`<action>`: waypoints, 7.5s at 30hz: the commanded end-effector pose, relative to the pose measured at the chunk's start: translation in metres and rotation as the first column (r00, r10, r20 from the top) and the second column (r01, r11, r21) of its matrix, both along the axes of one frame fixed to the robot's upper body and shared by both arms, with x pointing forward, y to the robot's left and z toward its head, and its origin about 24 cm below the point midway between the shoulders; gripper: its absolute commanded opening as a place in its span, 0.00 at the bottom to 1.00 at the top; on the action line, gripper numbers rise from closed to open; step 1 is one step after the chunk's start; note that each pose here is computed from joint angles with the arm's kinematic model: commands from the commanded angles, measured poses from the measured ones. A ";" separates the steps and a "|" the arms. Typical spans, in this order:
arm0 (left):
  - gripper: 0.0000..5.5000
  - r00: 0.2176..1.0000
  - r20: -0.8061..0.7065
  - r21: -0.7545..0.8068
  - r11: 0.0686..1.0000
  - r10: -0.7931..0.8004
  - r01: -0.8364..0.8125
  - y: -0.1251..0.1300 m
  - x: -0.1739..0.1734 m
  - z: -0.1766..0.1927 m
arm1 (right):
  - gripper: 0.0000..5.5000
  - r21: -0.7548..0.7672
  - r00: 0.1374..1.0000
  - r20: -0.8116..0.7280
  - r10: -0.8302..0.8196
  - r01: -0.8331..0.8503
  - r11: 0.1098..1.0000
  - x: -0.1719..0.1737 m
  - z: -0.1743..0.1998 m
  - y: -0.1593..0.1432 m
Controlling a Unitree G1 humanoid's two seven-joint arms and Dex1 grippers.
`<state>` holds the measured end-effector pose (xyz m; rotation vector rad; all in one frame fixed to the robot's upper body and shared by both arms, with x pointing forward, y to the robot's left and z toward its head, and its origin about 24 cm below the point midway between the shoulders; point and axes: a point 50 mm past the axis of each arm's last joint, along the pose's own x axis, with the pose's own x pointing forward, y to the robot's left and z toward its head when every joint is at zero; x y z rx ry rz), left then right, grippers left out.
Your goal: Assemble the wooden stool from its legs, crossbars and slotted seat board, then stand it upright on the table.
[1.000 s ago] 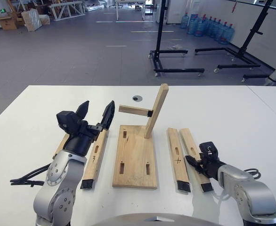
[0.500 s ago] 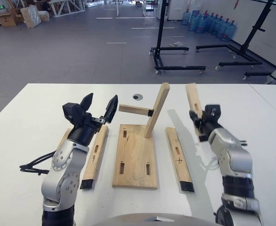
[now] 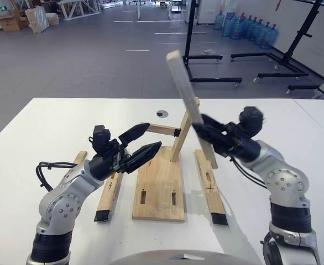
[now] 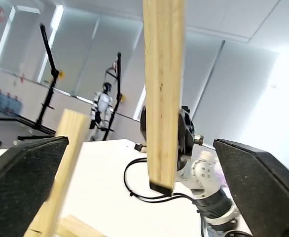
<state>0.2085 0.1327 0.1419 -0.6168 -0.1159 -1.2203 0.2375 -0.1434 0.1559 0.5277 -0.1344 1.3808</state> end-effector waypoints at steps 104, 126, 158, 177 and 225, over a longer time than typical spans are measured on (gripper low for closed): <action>0.38 0.938 0.216 0.698 0.714 -0.271 0.046 0.065 0.088 0.004 | 0.80 -0.229 1.000 0.001 -0.017 0.016 0.973 0.016 -0.028 0.002; 0.38 0.967 0.030 0.645 0.744 -0.254 0.176 0.062 0.083 -0.003 | 0.80 -0.211 0.901 0.396 -0.175 0.274 0.938 0.052 0.060 -0.027; 0.38 0.940 -0.173 0.659 0.675 -0.293 0.332 0.043 0.111 -0.045 | 0.80 -0.456 0.954 0.295 -0.045 0.182 0.871 0.061 -0.005 -0.007; 0.38 0.935 -0.196 0.689 0.636 -0.297 0.347 0.043 0.103 -0.056 | 0.80 -0.457 0.510 0.859 0.040 0.729 0.510 0.050 -0.021 0.060; 0.38 0.925 -0.172 0.738 0.578 -0.338 0.348 0.044 0.110 -0.047 | 0.80 -0.245 0.985 -0.056 -0.161 0.143 0.959 0.038 -0.031 -0.077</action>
